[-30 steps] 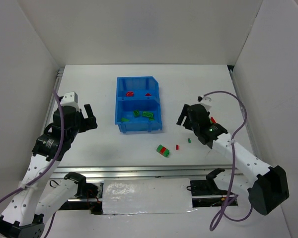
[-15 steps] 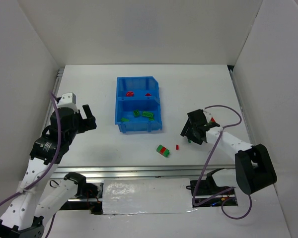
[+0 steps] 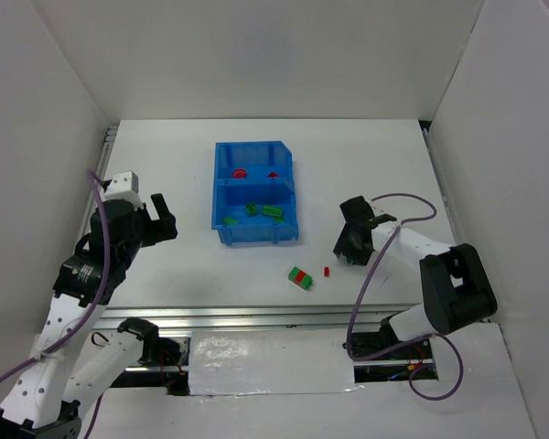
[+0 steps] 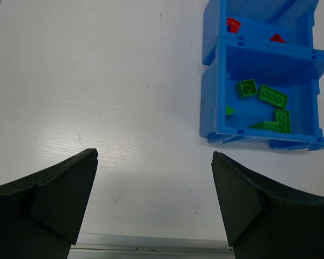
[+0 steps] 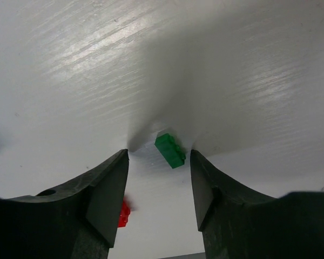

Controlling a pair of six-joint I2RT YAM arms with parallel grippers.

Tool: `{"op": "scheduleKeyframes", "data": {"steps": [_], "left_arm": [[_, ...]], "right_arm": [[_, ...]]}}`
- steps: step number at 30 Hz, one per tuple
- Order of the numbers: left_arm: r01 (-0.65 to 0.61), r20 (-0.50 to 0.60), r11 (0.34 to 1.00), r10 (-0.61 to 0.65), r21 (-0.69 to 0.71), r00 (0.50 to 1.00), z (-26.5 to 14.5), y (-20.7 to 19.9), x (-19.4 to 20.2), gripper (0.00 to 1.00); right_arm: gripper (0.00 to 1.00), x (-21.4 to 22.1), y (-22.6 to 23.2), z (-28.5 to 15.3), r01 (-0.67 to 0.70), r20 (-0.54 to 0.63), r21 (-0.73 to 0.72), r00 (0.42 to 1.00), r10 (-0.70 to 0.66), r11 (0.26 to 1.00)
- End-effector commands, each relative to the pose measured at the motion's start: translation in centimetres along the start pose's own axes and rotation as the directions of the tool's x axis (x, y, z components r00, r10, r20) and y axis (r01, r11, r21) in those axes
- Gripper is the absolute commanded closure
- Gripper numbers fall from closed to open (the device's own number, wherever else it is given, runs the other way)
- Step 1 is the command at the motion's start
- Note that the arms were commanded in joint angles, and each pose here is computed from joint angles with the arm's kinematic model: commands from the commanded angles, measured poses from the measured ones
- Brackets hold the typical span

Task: Sort the legos into containers by color

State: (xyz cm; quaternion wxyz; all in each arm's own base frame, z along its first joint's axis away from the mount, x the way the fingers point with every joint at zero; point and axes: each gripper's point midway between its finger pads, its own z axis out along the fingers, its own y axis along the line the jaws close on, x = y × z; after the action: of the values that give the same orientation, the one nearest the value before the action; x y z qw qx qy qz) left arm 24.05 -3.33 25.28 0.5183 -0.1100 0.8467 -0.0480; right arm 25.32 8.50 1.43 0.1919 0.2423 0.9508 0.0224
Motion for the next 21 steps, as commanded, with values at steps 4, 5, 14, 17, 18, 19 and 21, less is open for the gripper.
{"op": "scheduleKeyframes", "data": {"steps": [4, 5, 14, 17, 18, 19, 21], "left_arm": [[-0.004, 0.05, 0.999, 0.002, 0.032, 0.999, -0.5, -0.4, -1.2, 0.01], [-0.003, 0.053, 0.999, 0.001, 0.033, 0.999, -0.5, -0.5, -1.2, 0.0], [0.0, 0.06, 1.0, -0.002, 0.031, 0.998, -0.7, -0.4, -1.3, 0.0], [0.0, 0.063, 0.999, -0.002, 0.034, 0.998, -0.6, -0.4, -1.5, 0.0], [-0.002, 0.061, 0.999, 0.0, 0.033, 0.998, -0.5, -0.4, -1.4, 0.0], [-0.004, 0.056, 1.0, 0.002, 0.028, 0.998, -0.4, -0.4, -1.3, 0.01], [-0.006, 0.034, 1.0, 0.006, 0.008, 0.999, 0.1, -0.2, -1.0, 0.01]], "right_arm": [[0.47, 0.4, -0.5, 0.0, 0.037, -0.05, 0.041, 0.998, -0.035, 0.998], [0.47, 0.2, -0.3, -0.1, 0.044, -0.056, 0.042, 0.998, -0.041, 0.998], [0.64, 0.5, 0.1, 0.1, 0.104, -0.117, 0.042, 0.988, -0.099, 0.994], [0.75, 0.6, 0.1, 0.1, 0.11, -0.126, 0.035, 0.986, -0.105, 0.993], [0.81, 0.8, 0.2, 0.1, 0.114, -0.131, 0.029, 0.985, -0.109, 0.993], [0.89, 0.9, 0.2, 0.1, 0.114, -0.136, 0.027, 0.985, -0.109, 0.993], [0.89, 1.0, 0.6, 0.1, 0.108, -0.137, 0.006, 0.985, -0.106, 0.994]]}}
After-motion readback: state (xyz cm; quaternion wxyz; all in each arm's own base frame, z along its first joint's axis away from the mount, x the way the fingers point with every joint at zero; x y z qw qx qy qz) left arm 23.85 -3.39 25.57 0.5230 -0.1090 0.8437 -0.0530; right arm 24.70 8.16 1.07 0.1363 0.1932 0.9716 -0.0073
